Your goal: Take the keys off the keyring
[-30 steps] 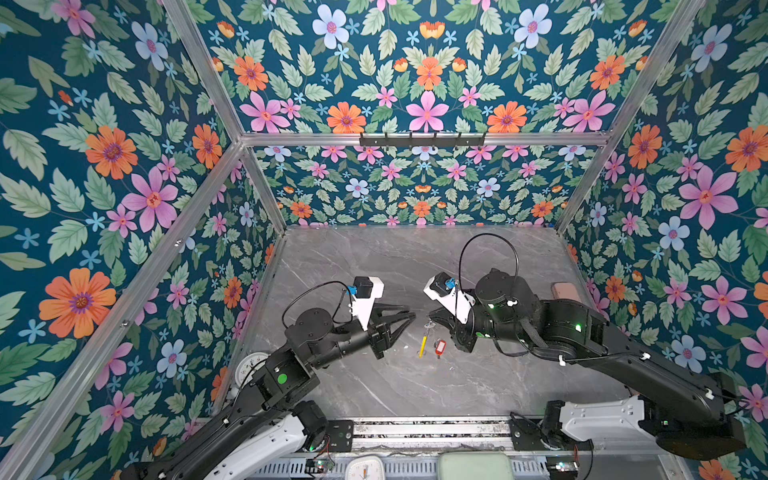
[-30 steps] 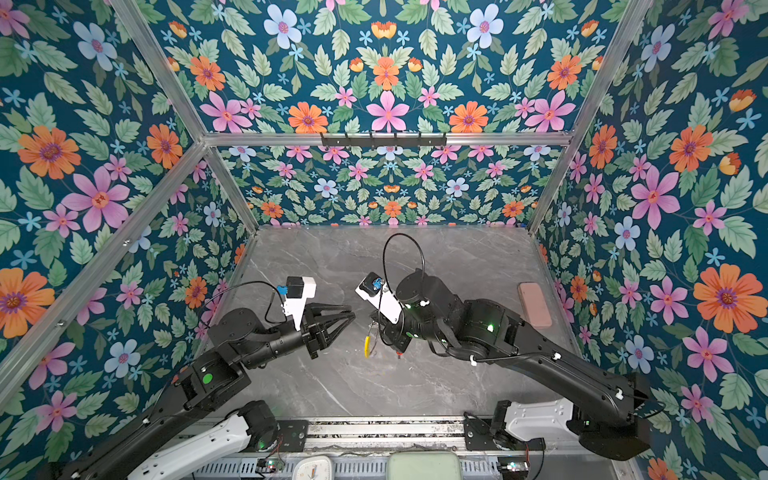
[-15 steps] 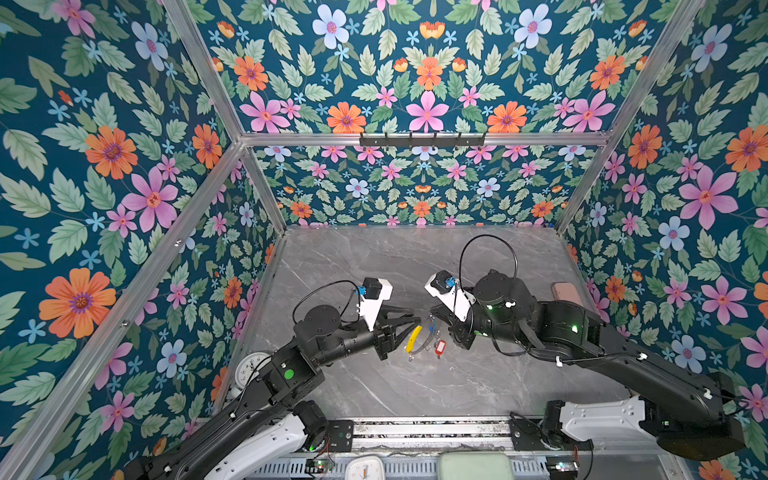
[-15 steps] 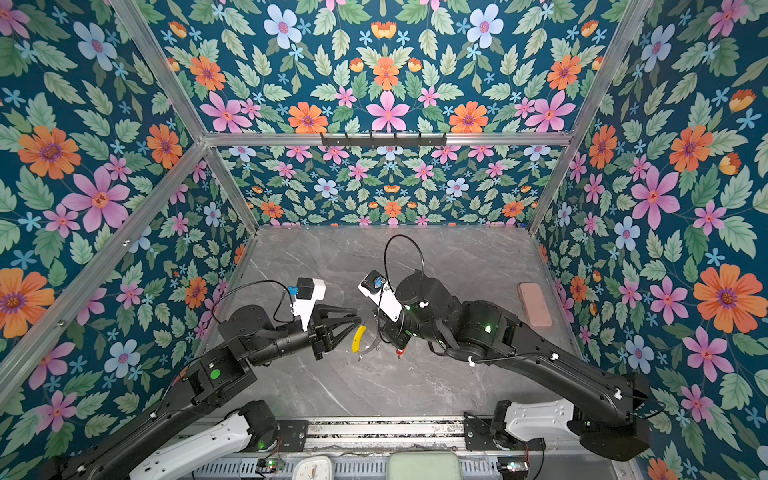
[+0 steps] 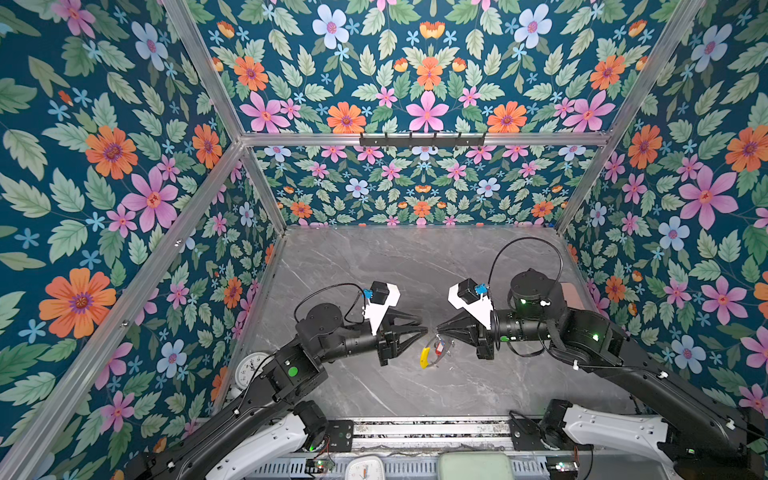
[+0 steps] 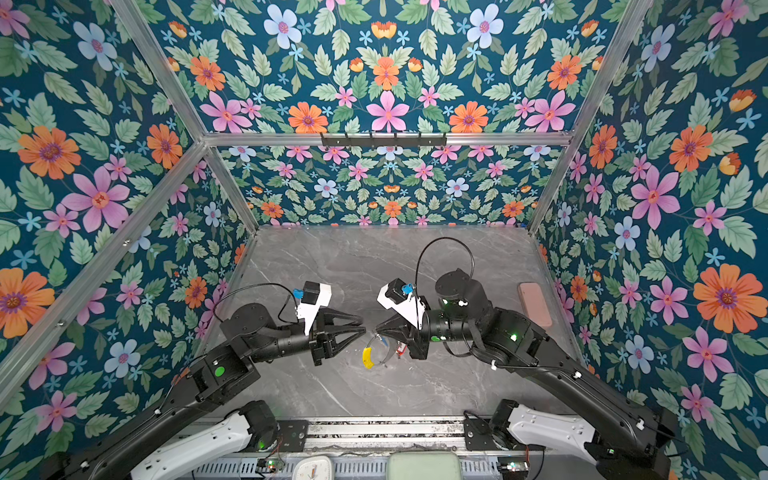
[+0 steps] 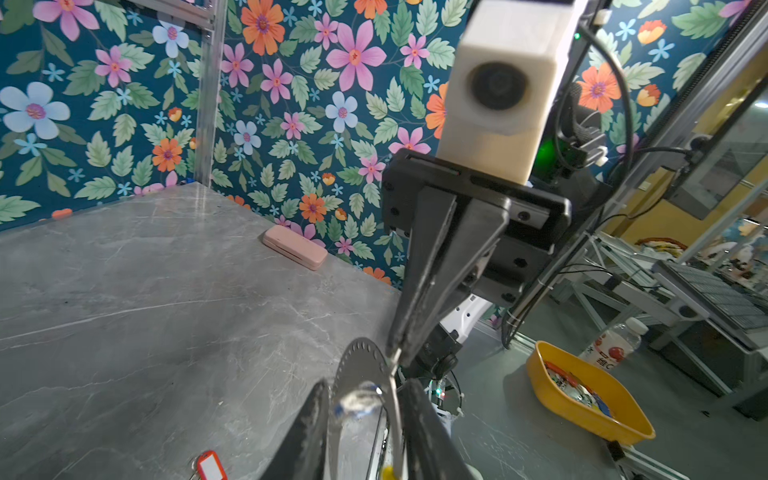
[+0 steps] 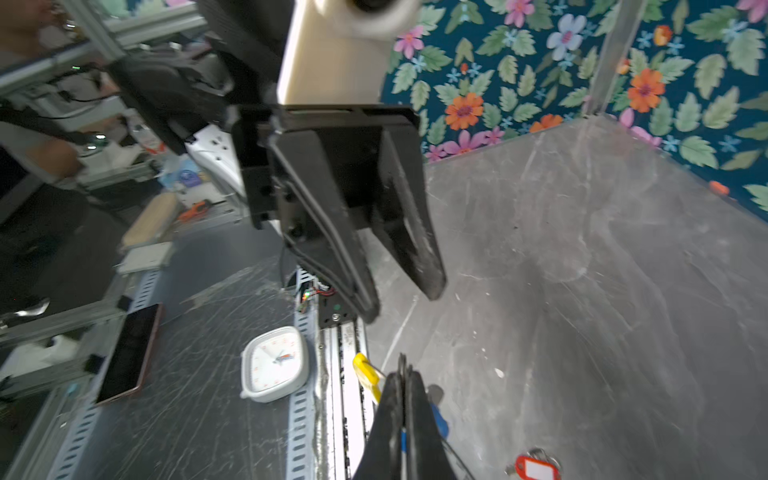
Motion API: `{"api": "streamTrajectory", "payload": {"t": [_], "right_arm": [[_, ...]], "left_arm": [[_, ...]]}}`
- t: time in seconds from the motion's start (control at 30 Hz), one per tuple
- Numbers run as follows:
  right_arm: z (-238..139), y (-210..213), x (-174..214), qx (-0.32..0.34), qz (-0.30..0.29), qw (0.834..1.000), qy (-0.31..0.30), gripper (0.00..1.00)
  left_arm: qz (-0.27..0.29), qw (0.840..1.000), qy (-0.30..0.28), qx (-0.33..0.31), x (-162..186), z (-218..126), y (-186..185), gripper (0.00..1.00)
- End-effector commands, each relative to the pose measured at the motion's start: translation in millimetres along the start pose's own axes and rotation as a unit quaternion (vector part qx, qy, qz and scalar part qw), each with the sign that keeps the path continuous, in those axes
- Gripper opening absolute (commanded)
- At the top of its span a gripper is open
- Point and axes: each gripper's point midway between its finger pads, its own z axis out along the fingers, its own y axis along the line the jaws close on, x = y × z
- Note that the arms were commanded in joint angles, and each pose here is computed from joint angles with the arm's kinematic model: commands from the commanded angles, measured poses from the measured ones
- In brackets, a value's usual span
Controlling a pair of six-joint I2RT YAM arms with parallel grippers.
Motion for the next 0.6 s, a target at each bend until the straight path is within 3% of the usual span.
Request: {"api": "streamTrajectory", "payload": {"t": [0.0,0.3,0.57], "right_arm": [[-1.8,24.1,-14.4,-0.075,-0.02,0.997,-0.029,0.0],[1.4,26.8,-12.7,-0.094,-0.013,0.995,-0.021,0.0],[-4.0,14.3,-8.8,-0.066,0.0,0.997,-0.025,0.0]], "left_arm": [[0.005,0.999,-0.002,0.042,-3.7,2.0,-13.9,0.34],[0.008,0.997,-0.006,0.075,-5.0,-0.4,-25.4,0.27],[0.007,0.999,-0.007,0.047,-3.3,-6.1,-18.2,0.34]]}}
